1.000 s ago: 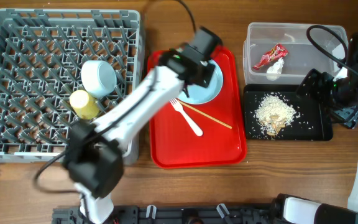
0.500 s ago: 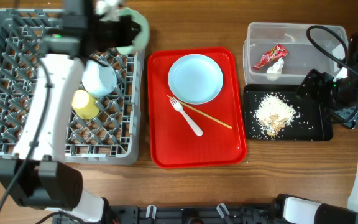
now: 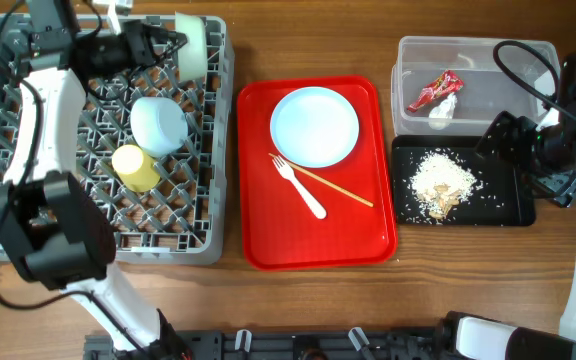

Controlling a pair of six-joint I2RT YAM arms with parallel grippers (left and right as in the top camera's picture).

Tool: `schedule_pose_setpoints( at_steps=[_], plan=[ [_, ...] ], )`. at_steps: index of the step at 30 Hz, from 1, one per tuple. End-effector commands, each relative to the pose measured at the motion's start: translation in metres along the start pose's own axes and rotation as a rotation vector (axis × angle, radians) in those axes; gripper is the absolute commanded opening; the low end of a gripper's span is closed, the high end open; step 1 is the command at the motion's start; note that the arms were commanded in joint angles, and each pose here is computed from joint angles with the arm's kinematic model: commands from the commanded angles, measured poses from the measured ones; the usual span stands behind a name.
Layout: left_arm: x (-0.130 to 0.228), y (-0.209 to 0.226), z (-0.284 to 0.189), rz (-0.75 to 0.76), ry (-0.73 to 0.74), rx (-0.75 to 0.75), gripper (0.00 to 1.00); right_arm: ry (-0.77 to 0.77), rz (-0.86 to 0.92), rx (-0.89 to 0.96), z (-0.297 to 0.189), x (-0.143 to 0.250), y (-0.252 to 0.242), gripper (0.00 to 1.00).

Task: Sort waste into correct bins and load items into the dishwasher rack

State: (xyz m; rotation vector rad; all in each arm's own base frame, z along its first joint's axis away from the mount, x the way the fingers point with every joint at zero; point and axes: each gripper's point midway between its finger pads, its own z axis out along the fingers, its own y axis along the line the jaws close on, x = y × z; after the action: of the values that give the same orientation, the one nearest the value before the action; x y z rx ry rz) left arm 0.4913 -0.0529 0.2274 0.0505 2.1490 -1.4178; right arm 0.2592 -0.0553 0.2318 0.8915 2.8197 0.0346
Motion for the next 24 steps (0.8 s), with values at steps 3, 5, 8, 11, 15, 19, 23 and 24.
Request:
schedule_pose_setpoints(
  at_steps=[3, 5, 8, 11, 15, 19, 23, 24],
  plan=[
    [0.004, 0.034, -0.007, -0.086, 0.003, 0.065, 0.04, -0.036, -0.001, -0.007, -0.009, -0.002, -0.001, 1.00],
    [0.006, 0.045, -0.007, -0.107, 0.001, 0.060, 0.04, -0.035, -0.001, -0.007, -0.009, -0.002, -0.001, 1.00],
    [0.007, 0.058, -0.011, -0.134, -0.006, 0.052, 0.04, -0.035, -0.001, -0.006, -0.009, -0.002, -0.002, 1.00],
    [0.005, 0.066, -0.019, -0.147, -0.022, 0.042, 0.04, -0.034, -0.002, -0.006, -0.009, -0.002, -0.002, 1.00],
    [-0.001, 0.077, -0.039, -0.162, -0.063, 0.023, 0.04, -0.035, -0.001, -0.006, -0.009, -0.002, -0.002, 1.00],
    [-0.005, 0.089, -0.065, -0.195, -0.109, 0.000, 0.11, -0.035, -0.001, -0.006, -0.009, -0.002, -0.002, 1.00],
    [-0.007, 0.102, -0.094, -0.245, -0.159, -0.025, 0.73, -0.032, 0.000, -0.005, -0.009, -0.001, -0.002, 1.00],
    [-0.006, 0.106, -0.103, -0.267, -0.173, -0.032, 0.87, -0.031, 0.001, -0.005, -0.009, -0.001, -0.002, 1.00]
  ],
)
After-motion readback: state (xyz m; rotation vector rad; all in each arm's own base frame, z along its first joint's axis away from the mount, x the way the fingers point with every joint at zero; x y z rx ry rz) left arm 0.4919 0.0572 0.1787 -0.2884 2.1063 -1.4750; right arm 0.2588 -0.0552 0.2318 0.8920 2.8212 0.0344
